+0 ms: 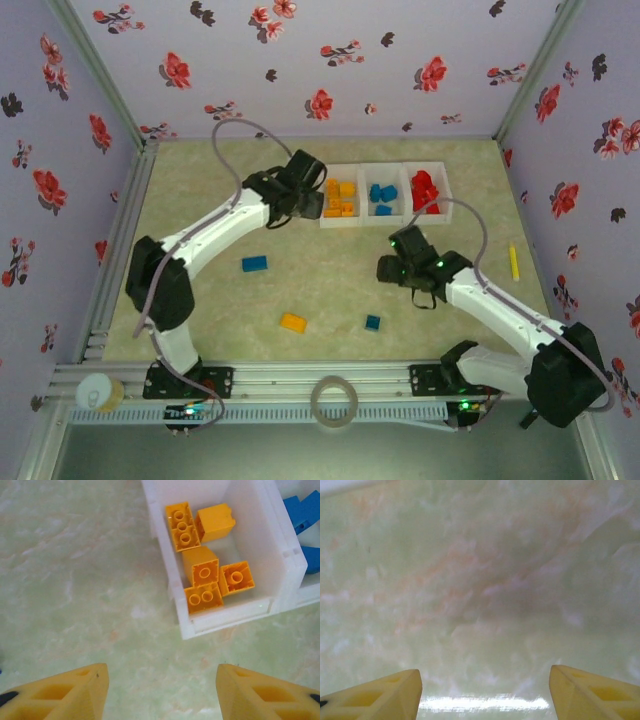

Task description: Sort the legos into containers by color

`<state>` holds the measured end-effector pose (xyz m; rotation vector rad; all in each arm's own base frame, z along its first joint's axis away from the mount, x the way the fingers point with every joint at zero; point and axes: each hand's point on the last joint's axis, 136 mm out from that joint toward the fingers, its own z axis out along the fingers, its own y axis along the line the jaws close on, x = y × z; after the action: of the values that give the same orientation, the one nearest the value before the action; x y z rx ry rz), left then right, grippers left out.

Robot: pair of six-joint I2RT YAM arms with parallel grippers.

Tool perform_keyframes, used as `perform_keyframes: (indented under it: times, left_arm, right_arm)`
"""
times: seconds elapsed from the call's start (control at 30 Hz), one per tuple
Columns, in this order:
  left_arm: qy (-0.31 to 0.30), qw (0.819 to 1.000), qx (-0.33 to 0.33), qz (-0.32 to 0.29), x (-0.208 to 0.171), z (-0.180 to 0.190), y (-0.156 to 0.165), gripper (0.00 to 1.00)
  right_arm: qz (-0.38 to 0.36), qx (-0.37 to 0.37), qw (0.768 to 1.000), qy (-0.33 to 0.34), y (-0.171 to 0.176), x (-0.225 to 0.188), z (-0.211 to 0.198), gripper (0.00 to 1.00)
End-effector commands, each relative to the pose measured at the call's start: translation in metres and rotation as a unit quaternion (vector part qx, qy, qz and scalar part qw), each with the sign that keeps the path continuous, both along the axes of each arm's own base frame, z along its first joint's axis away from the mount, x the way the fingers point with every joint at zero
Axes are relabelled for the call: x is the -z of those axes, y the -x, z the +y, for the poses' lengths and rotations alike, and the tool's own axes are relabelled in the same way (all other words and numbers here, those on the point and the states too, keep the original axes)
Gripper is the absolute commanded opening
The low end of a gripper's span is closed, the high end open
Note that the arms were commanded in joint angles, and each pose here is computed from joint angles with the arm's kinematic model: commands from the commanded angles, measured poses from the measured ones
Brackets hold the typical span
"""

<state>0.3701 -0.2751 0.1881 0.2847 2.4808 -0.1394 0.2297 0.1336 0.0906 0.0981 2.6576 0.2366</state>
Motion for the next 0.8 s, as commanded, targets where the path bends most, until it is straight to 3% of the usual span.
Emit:
perform_keyframes:
  times: [0.0, 0.43, 0.77]
  left_arm:
    - [0.023, 0.999, -0.038, -0.013, -0.003, 0.018, 0.005, 0.62]
    - [0.023, 0.998, -0.050, -0.009, -0.004, 0.033, 0.013, 0.62]
    - [0.022, 0.999, -0.047, -0.008, -0.002, 0.033, 0.014, 0.62]
  right_arm:
    - [0.015, 0.040, 0.999, 0.014, 0.024, 0.012, -0.005, 0.68]
    - [0.039, 0.026, 0.999, 0.007, 0.069, 0.041, 0.035, 0.71]
    - [0.060, 0.024, 0.998, 0.001, 0.086, 0.056, 0.047, 0.66]
